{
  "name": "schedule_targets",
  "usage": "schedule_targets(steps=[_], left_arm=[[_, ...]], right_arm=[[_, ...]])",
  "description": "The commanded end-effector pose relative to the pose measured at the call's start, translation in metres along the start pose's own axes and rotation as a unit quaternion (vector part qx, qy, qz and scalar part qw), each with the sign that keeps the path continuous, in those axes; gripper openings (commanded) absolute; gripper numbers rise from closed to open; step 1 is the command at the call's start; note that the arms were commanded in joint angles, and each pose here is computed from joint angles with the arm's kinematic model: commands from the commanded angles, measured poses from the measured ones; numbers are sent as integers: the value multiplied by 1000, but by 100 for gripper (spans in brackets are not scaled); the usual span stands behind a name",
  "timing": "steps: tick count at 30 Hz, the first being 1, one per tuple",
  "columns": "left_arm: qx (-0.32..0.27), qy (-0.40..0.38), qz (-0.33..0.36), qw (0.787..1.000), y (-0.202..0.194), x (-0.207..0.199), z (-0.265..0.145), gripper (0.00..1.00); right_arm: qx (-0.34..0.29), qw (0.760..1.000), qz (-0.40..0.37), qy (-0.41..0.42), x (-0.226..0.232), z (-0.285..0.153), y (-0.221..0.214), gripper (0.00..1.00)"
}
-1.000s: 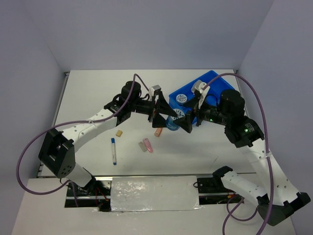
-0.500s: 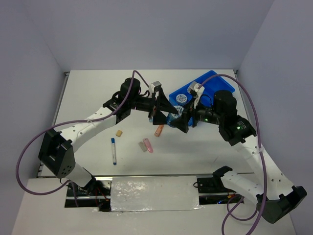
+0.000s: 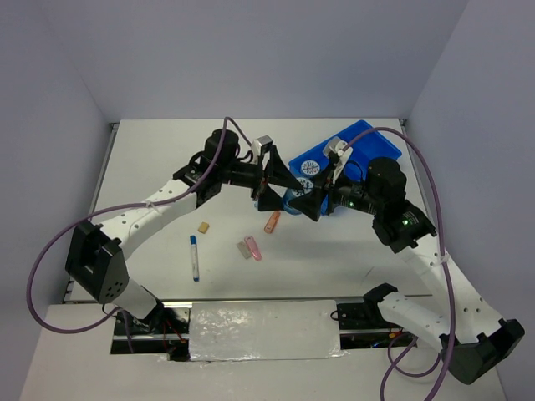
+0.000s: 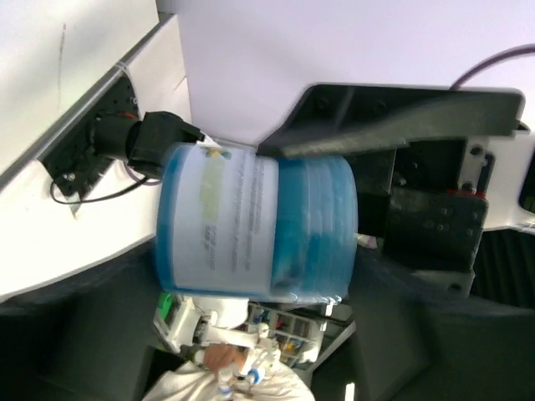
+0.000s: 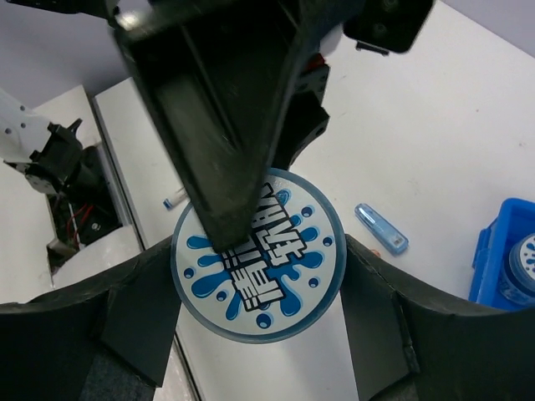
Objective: Sort the stationery into containers
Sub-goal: Pick up the stationery from the center of the board, then place the stationery in the storage box.
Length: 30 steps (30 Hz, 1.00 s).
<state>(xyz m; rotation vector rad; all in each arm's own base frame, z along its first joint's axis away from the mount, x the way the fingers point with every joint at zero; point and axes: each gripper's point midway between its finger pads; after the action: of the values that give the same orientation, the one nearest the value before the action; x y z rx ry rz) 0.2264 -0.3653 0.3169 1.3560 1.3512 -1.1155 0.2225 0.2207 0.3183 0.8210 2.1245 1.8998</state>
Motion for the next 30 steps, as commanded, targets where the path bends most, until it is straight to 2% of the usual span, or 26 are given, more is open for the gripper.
schedule_targets(steps=[1,2,3,4,5,6,7,10,11,15,19,23,25,30], left_arm=[[-12,-41,121,992,-2,-48,-17,99],[-18,8,91,996,2,-28,-19,99],[-48,55,90,993,21,-13,-30,99],[-130,144,148,970,67,-1,-41,99],[-141,271,76,949,68,44,-69,99],[-196,342,62,917,94,62,-101,99],[-286,427,57,856,127,76,-141,100],[-372,519,15,769,146,106,-212,99],[-379,530,2,759,147,111,-228,99],[-355,539,22,764,141,121,-235,99],[-328,531,60,779,125,122,-233,99],[-308,513,79,797,105,129,-226,99],[-329,493,104,799,99,115,-230,99],[-330,498,129,791,78,109,-242,99]], right_arm=[[-17,1000,-1,-20,-11,7,6,27],[-16,998,0,-52,-23,7,4,27],[-11,997,5,-77,-34,7,-2,27],[-12,994,10,-112,-47,7,-5,25],[-13,984,23,-179,-74,2,-13,24],[-13,978,30,-206,-84,0,-15,25],[-10,972,39,-233,-97,0,-18,25],[-24,930,77,-358,-142,-16,-25,27],[-33,910,89,-404,-159,-26,-26,29],[-9,880,89,-466,-201,-24,-50,29],[-5,858,94,-505,-233,-24,-60,29],[0,863,100,-495,-249,-10,-66,31],[6,865,101,-491,-257,-1,-68,31],[18,865,107,-491,-270,13,-72,34]])
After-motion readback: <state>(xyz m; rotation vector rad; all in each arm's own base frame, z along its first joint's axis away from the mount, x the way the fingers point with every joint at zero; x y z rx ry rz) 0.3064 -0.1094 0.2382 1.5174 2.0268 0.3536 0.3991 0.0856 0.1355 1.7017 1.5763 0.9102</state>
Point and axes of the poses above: each gripper's point midway between its finger pads, its own z axis out along the fingers, its own x axis along the line the jaws close on, y = z × x, and after that the axes turned 4 degrees about z, right-handed
